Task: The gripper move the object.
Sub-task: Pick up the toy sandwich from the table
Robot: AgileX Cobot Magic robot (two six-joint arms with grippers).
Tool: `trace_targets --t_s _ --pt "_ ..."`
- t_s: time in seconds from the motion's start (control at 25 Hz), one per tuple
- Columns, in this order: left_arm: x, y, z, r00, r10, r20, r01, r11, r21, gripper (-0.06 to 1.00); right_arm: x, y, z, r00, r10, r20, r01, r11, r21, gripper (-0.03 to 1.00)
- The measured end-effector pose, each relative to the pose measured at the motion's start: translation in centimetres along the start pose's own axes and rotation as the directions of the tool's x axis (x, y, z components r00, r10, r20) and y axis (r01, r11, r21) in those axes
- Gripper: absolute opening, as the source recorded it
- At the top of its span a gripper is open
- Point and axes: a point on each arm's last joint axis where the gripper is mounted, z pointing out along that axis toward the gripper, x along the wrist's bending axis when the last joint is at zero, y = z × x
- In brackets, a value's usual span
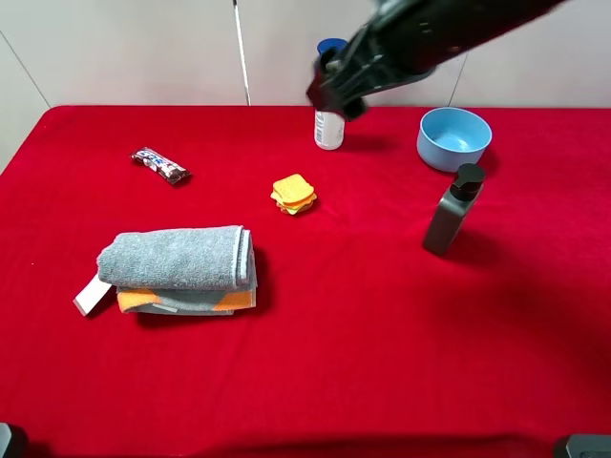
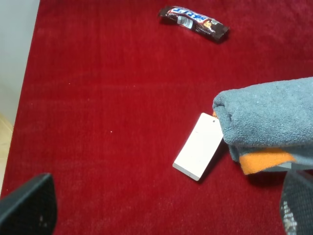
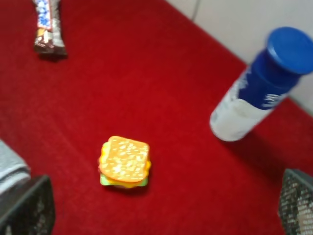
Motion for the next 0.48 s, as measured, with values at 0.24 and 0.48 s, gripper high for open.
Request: trace_targets --t_s 0.24,0.48 --pt "0.0 0.0 0.0 1.000 0.000 0.000 0.000 1.000 0.000 0.90 1.9 1.6 2.2 0.999 -0.020 -0.043 0.024 0.997 0.079 0.69" --pt "0.0 0.0 0.0 1.000 0.000 0.000 0.000 1.000 0.000 0.90 2.8 2.0 4.7 0.997 0.008 -0.071 0.004 0.986 0.168 0.69"
